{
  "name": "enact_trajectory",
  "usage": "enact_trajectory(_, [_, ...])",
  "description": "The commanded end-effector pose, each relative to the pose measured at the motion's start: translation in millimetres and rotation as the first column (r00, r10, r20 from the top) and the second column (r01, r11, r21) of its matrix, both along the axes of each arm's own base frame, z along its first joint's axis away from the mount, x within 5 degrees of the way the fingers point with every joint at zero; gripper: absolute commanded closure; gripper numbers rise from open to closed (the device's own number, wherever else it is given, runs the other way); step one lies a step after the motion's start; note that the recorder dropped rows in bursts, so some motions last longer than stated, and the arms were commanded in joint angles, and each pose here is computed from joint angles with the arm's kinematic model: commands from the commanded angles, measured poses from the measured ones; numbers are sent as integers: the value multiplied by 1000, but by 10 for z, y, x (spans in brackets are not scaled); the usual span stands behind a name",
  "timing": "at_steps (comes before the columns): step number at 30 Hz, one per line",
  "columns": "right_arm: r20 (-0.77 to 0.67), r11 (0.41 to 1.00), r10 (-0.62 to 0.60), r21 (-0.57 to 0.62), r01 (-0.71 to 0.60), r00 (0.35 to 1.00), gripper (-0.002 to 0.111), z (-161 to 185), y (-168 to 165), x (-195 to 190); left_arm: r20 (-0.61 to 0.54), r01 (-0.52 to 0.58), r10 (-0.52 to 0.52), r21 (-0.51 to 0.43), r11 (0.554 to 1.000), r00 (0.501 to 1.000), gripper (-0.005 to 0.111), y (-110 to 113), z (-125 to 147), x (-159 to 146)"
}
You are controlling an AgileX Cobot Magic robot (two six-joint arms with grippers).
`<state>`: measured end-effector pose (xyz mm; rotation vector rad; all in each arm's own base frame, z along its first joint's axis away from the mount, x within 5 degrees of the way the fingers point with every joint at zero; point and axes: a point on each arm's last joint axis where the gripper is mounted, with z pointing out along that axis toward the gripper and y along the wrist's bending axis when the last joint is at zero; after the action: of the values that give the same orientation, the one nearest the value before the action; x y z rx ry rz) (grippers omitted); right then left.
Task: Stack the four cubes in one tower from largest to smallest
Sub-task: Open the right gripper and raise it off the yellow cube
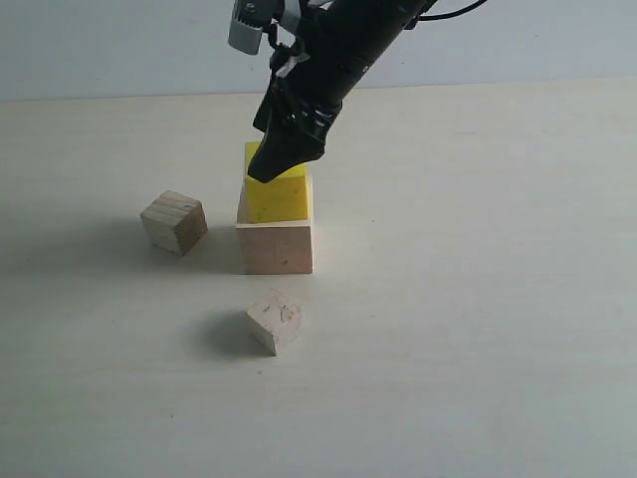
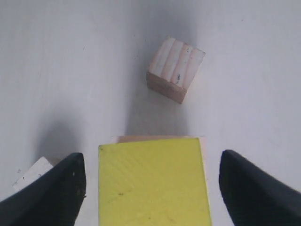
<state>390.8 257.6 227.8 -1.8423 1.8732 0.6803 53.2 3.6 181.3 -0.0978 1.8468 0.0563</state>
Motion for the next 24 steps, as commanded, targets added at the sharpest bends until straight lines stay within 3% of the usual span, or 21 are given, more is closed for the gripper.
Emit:
enact_trajectory(1, [5, 1000, 2, 13, -2, 1000, 34, 60, 12, -17, 13, 5, -5, 3, 1000, 1000, 107, -2, 1, 0])
enact_trajectory(24, [47, 998, -55, 32, 54, 997, 34, -37, 44, 83, 13, 5, -5, 3, 1000, 1000, 107, -2, 1, 0])
